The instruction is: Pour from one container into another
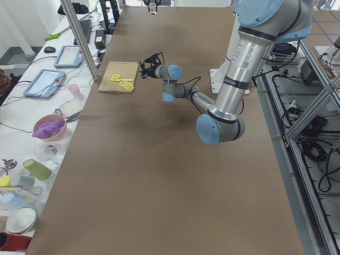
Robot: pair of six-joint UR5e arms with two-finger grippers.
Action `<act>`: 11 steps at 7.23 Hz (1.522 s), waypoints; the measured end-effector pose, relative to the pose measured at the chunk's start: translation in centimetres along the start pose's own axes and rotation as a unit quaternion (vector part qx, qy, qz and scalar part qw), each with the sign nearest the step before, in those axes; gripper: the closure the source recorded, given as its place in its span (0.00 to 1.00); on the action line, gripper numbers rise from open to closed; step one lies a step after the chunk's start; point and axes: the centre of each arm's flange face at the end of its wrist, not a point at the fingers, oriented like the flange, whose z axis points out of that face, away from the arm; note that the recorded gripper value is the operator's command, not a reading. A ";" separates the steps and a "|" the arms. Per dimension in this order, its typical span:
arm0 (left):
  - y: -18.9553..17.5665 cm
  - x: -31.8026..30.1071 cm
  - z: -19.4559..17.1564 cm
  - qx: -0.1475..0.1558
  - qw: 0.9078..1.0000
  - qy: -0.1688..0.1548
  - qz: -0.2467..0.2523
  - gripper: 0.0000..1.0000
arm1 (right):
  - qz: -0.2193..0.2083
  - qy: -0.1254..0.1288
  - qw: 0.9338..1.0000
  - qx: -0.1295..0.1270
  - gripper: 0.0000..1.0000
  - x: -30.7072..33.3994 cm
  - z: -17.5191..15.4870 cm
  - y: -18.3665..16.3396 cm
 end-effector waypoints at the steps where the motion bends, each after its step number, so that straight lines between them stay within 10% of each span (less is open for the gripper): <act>1: 1.1 0.8 -1.4 0.017 0.999 -0.027 -0.002 1.00 | 0.005 -0.003 1.000 0.010 1.00 0.7 -0.2 1.4; 11: 13.9 1.4 -13.5 0.043 0.987 -0.152 -0.041 1.00 | -0.017 -0.007 0.998 0.063 1.00 1.3 2.9 19.5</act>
